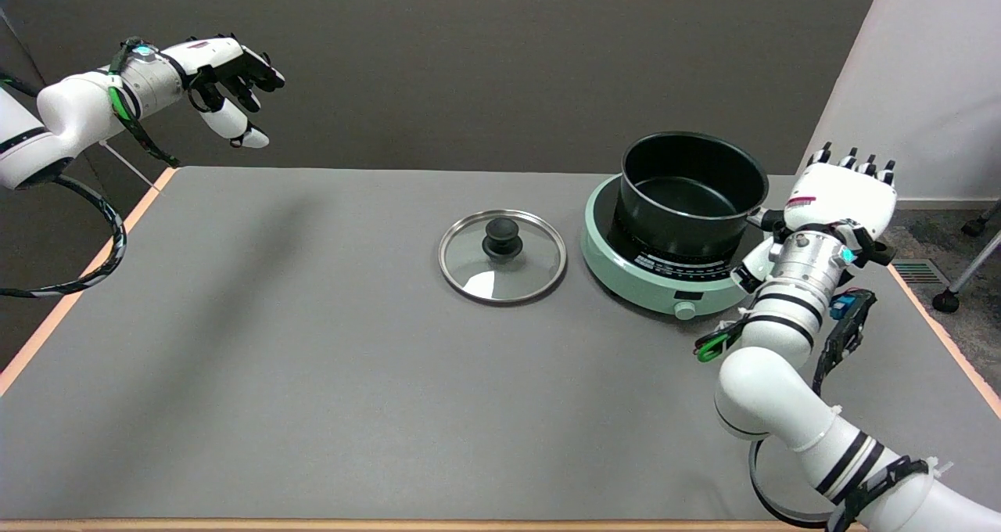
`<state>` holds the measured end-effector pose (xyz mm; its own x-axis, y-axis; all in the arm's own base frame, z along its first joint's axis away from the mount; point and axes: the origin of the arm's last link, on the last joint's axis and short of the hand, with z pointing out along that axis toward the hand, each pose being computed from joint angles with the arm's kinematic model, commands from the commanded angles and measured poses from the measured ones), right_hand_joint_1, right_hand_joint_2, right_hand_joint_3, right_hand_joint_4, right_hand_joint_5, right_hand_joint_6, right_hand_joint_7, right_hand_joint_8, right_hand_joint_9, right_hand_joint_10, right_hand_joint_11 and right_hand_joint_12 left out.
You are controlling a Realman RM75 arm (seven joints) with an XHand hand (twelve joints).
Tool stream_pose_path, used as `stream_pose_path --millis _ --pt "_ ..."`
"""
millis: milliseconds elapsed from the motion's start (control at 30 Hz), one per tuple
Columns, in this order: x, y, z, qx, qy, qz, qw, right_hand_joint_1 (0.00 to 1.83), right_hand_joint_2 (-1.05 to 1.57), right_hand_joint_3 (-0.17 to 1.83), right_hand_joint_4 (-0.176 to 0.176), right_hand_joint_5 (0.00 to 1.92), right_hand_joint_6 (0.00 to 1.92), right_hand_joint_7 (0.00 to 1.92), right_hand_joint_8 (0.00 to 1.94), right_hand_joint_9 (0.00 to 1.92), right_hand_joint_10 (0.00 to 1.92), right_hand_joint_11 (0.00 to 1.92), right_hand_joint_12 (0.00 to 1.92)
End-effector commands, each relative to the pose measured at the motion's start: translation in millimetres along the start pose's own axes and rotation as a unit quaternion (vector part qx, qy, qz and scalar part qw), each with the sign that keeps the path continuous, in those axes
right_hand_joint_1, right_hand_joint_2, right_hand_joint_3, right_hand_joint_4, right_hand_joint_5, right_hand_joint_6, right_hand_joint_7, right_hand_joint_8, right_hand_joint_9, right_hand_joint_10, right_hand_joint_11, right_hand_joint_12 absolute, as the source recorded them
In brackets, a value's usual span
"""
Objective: Pick up the pot.
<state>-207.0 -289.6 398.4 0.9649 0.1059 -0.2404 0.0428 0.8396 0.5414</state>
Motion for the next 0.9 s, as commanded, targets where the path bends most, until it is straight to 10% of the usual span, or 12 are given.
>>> stream_pose_path --millis 33,900 --pt "-9.0 7.4 -8.7 -0.013 -0.033 -0.008 0.999 1.25 -1.02 1.77 0.097 0.42 0.42 0.42 0.42 0.42 0.42 0.42 0.42" --pt "-8.1 1.2 -0.8 -0.006 -0.038 -0.002 0.999 1.26 -0.94 1.83 0.112 0.66 0.66 0.66 0.66 0.66 0.66 0.66 0.66"
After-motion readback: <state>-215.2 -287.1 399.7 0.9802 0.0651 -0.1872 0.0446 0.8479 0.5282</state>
